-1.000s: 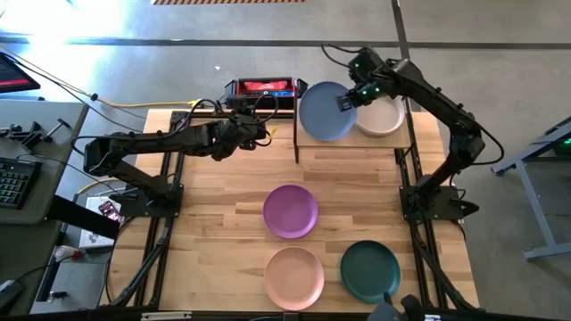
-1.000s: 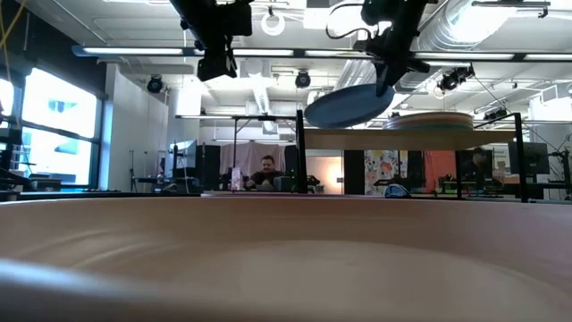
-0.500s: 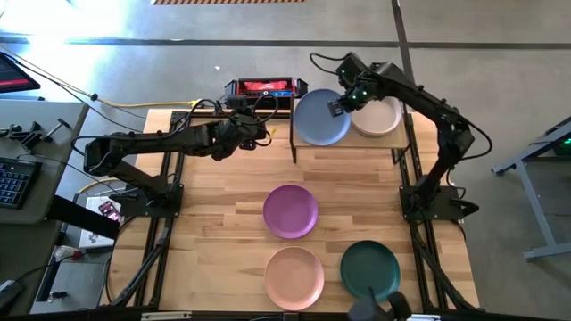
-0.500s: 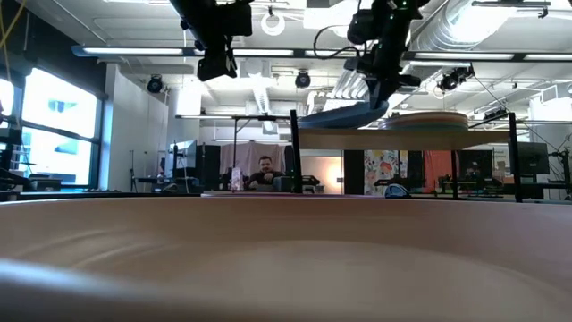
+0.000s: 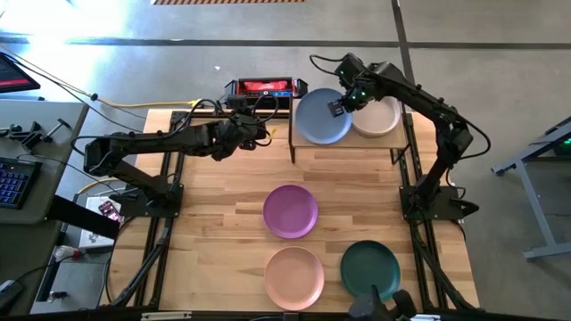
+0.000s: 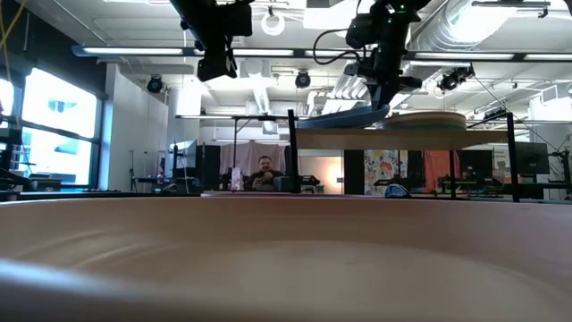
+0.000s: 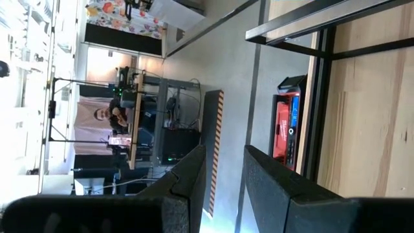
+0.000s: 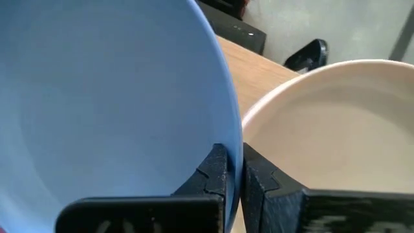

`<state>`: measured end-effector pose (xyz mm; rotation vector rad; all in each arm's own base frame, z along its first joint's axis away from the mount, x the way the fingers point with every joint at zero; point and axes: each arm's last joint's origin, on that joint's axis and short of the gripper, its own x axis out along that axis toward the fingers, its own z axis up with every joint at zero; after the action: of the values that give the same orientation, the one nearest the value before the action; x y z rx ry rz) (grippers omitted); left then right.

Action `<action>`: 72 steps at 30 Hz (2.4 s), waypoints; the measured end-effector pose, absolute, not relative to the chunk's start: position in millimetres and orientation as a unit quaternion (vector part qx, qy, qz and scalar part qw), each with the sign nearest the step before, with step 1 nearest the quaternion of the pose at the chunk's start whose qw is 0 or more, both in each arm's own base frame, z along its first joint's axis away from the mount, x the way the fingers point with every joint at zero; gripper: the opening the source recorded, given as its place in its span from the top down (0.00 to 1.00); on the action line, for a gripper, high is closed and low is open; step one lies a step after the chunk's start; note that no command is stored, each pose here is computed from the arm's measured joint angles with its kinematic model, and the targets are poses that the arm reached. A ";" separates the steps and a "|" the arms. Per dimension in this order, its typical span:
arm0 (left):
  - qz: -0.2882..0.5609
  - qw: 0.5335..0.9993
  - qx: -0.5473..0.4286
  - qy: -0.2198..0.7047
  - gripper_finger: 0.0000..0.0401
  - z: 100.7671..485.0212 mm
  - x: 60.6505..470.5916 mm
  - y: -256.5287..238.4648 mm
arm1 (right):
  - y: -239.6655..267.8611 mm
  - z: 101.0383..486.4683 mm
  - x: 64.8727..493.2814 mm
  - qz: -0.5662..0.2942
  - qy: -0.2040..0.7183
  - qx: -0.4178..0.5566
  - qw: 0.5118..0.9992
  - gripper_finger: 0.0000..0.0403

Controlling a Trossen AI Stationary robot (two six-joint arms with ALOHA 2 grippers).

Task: Place and stack plates onto a shelf
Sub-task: Put the blue plate on the shelf, then stack the purple plate on top of the blue plate on the shelf

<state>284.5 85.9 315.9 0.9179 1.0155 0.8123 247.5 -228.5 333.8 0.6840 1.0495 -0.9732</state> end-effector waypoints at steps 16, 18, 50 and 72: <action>0.365 0.700 0.412 0.456 0.77 315.9 284.5 85.9 | -226.4 332.1 236.7 -0.481 0.507 0.283 0.657 1.00; 0.365 0.700 0.412 0.456 0.77 315.9 284.5 85.9 | -226.9 332.2 235.7 -0.480 0.507 0.286 0.656 1.00; 0.365 0.700 0.412 0.456 0.77 315.9 284.5 85.9 | -226.2 332.3 254.7 -0.389 0.491 0.270 0.732 1.00; 0.365 0.700 0.412 0.456 0.77 315.9 284.6 85.8 | -230.5 334.3 256.7 -0.415 0.475 0.242 0.737 0.84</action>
<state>284.6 85.8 315.9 0.9179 1.0152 0.8124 256.7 -230.5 334.3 0.5315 1.0433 -0.9110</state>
